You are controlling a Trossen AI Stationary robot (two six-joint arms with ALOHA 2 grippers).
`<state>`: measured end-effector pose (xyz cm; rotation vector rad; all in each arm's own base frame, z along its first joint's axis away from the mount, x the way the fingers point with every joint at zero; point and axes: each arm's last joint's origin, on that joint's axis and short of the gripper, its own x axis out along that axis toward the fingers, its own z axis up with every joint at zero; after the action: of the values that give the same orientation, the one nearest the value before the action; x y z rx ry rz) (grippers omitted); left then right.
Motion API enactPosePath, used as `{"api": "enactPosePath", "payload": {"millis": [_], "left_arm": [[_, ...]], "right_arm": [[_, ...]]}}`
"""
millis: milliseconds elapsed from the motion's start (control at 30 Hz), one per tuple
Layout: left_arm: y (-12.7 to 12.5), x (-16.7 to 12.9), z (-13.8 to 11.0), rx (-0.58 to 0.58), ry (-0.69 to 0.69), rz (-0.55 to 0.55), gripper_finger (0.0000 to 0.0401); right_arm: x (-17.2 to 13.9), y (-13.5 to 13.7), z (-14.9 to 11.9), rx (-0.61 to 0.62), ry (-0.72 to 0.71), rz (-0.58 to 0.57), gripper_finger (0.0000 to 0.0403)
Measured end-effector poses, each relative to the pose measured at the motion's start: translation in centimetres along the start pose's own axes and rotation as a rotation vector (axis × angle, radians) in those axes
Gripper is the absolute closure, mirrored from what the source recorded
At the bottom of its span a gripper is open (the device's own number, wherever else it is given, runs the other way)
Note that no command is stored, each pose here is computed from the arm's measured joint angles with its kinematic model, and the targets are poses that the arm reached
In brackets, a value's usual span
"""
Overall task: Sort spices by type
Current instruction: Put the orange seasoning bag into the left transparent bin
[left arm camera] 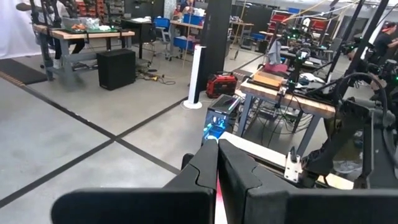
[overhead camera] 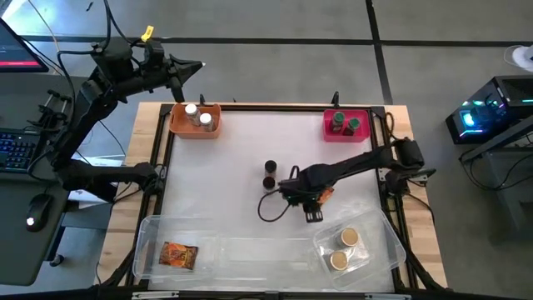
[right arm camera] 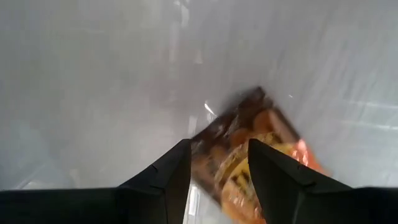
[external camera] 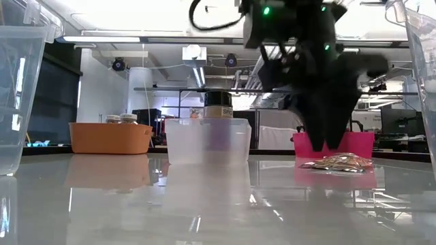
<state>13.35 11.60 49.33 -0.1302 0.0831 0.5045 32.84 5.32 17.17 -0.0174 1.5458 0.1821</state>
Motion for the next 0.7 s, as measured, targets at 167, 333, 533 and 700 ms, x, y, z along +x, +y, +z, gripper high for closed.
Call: {"api": "enactPosePath", "payload": {"millis": [167, 333, 533, 700], "left_arm": [[0.0, 0.0, 0.0, -0.001, 0.000, 0.000, 0.0401], [0.0, 0.0, 0.0, -0.011, 0.001, 0.000, 0.0401], [0.0, 0.0, 0.0, -0.018, 0.004, 0.000, 0.0401], [0.0, -0.1, 0.0, -0.017, -0.001, 0.000, 0.0401]], "right_arm": [[1.9, -0.7, 0.7, 0.016, 0.019, -0.018, 0.0249], [3.5, -1.0, 1.0, 0.018, 0.067, -0.035, 0.0249], [3.9, -2.2, 1.1, 0.038, 0.068, -0.042, 0.0259], [5.0, -2.7, 1.2, 0.061, 0.108, -0.051, 0.0376]]}}
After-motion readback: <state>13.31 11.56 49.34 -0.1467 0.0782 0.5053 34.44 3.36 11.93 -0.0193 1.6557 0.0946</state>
